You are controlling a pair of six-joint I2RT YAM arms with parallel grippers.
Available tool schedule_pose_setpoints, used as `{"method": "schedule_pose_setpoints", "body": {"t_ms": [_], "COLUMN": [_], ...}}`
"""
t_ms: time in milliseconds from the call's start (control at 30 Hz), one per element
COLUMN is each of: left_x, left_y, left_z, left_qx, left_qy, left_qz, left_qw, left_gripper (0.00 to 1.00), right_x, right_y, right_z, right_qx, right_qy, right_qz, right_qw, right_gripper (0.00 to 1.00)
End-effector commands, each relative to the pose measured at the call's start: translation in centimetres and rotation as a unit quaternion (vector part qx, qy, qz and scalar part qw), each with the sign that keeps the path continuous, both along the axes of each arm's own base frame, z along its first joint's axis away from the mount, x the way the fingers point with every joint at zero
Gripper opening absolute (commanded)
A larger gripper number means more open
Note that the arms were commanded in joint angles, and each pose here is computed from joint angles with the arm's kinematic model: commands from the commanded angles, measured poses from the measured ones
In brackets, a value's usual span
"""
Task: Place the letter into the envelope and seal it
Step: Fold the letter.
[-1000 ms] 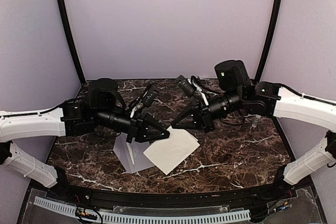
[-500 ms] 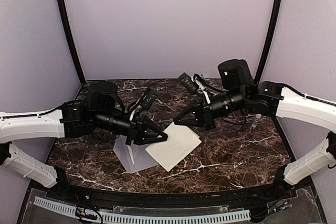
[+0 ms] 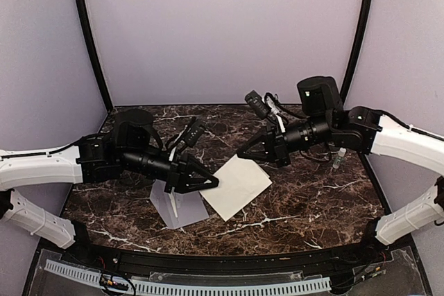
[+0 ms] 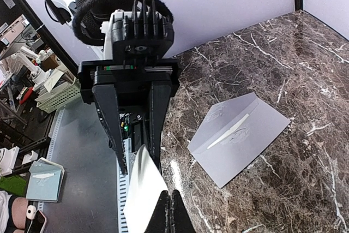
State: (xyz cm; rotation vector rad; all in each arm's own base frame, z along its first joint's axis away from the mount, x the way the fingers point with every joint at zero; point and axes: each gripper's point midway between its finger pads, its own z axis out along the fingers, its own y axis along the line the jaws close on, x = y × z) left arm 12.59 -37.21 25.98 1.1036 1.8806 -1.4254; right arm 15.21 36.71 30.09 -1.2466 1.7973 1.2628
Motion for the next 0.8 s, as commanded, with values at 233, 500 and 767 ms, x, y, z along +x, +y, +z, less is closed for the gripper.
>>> {"method": "schedule_pose_setpoints", "body": {"t_ms": [233, 500, 767], "left_x": [-0.2, 0.0, -0.3], "left_y": [0.9, 1.2, 1.2], "left_z": [0.0, -0.2, -0.3], "left_qx": [0.004, 0.009, 0.002], "left_qy": [-0.008, -0.007, -0.001], "left_qz": [0.008, 0.016, 0.005], "left_qw": [1.000, 1.000, 1.000], "left_gripper": [0.05, 0.15, 0.00], "right_x": [0.9, 1.3, 1.5], "right_y": [-1.5, -2.1, -2.5], "right_z": [0.4, 0.7, 0.8], "right_qx": [0.000, 0.002, 0.003], "right_qy": [-0.015, -0.020, -0.023], "right_qz": [-0.029, -0.041, -0.049], "right_qw": [0.999, 0.999, 0.999], "right_gripper": [0.00, 0.00, 0.00]}}
